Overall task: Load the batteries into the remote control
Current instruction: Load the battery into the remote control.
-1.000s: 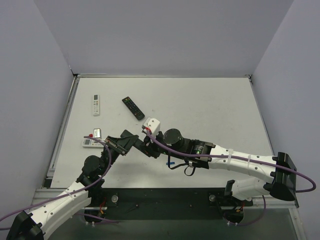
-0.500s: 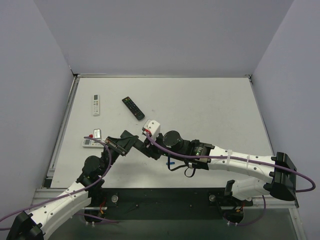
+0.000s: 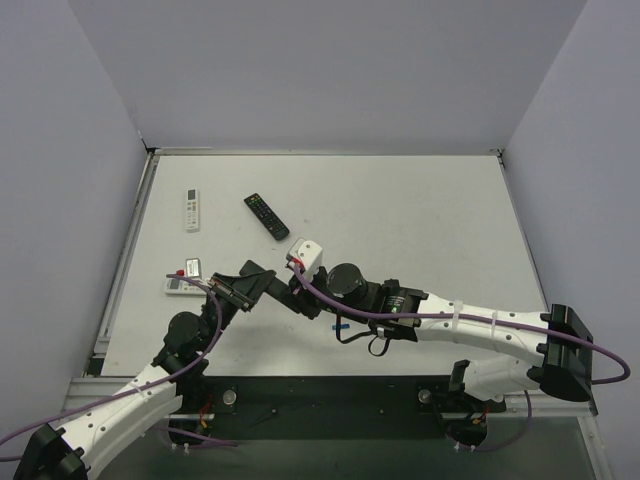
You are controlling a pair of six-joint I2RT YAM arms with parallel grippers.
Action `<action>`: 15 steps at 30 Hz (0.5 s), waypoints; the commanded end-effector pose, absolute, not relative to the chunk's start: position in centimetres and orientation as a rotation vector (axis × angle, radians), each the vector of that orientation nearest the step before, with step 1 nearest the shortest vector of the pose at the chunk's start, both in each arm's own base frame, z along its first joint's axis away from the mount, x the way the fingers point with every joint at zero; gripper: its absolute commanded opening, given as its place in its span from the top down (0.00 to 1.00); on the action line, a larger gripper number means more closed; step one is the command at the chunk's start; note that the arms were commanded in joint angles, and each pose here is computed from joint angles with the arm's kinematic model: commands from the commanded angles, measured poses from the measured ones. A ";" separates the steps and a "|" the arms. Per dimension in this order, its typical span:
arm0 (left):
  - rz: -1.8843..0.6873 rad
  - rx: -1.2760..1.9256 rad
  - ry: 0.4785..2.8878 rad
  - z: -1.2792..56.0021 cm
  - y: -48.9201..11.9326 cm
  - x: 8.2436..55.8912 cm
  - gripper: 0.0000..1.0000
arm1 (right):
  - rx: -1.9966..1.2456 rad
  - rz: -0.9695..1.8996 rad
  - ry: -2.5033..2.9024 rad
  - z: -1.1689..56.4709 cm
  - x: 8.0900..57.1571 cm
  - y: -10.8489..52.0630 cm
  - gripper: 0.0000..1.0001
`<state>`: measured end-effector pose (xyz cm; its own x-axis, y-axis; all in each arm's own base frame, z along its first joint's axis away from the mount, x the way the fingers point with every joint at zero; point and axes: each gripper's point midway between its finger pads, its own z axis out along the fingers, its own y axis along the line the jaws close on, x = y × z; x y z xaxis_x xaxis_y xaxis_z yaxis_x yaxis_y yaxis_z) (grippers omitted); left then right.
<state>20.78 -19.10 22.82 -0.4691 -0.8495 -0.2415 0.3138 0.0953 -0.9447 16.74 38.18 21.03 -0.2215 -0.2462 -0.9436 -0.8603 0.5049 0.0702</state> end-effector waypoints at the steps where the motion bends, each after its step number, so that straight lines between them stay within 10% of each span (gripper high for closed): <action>1: -1.622 -0.582 1.330 23.5 -18.3 20.2 1.00 | -0.966 0.727 1.791 19.1 16.4 37.9 0.94; 15: -1.601 -0.580 1.404 22.4 -18.9 20.3 1.00 | -0.989 0.729 1.761 20.0 17.0 39.6 0.91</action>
